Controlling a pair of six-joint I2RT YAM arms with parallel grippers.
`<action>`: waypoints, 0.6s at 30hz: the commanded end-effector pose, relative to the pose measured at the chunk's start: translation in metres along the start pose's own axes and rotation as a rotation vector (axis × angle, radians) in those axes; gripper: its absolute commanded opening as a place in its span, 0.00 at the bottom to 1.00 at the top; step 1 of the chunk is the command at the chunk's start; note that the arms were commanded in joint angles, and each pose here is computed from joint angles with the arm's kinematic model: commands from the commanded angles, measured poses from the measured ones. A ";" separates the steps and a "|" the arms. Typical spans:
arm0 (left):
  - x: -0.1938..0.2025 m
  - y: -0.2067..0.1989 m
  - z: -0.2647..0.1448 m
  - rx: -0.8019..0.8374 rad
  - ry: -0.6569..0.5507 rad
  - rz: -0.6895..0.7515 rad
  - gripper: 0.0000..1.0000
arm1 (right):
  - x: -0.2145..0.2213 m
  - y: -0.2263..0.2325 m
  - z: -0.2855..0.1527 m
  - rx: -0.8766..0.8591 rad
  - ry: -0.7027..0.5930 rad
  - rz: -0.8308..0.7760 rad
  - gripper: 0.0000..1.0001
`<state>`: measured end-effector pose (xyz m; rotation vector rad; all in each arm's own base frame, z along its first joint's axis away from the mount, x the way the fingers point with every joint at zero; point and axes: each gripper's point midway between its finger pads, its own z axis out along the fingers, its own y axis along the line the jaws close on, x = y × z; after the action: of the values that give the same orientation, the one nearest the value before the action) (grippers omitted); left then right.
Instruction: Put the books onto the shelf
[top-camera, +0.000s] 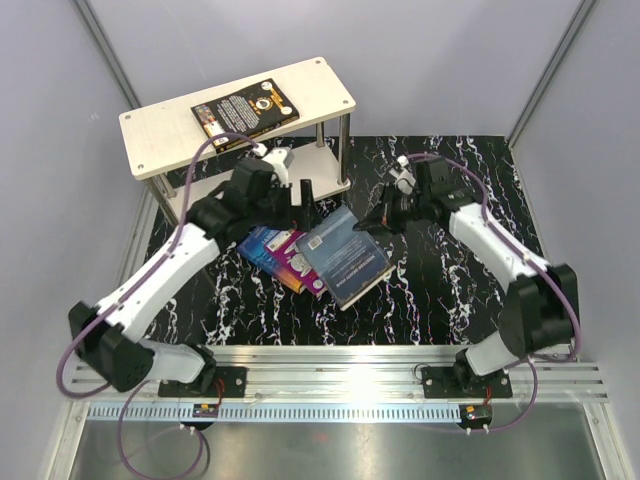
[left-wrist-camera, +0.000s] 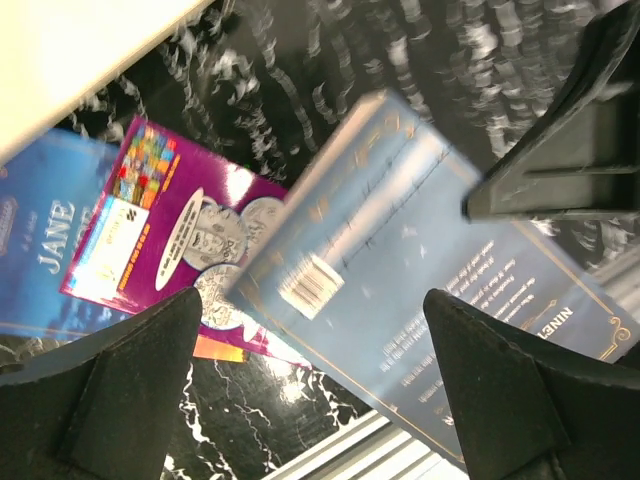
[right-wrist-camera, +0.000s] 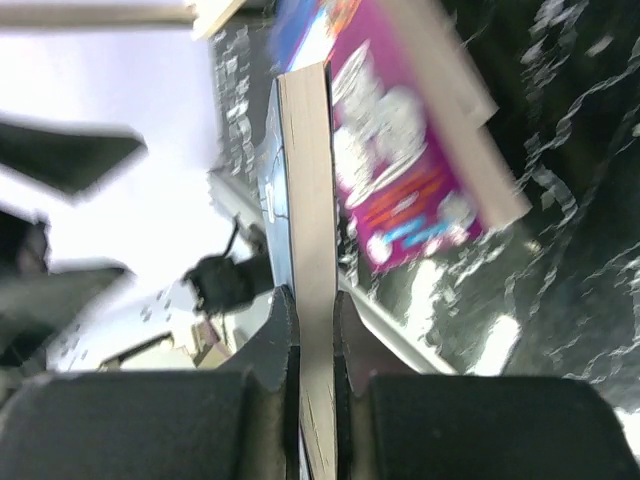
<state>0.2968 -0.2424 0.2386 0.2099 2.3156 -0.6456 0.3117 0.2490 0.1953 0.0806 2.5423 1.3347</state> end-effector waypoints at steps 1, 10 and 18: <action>-0.016 -0.022 -0.037 0.185 -0.052 0.098 0.98 | 0.038 0.044 -0.035 -0.167 0.039 -0.019 0.00; -0.007 -0.077 -0.071 0.649 -0.019 0.122 0.97 | 0.084 0.102 -0.097 -0.371 0.052 -0.096 0.00; 0.025 -0.108 -0.072 0.799 0.123 0.126 0.89 | 0.087 0.138 -0.123 -0.474 0.039 -0.138 0.00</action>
<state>0.2247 -0.2867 0.2903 0.6479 2.1026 -1.3417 0.2042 0.2416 0.3081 -0.0922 2.2674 1.7076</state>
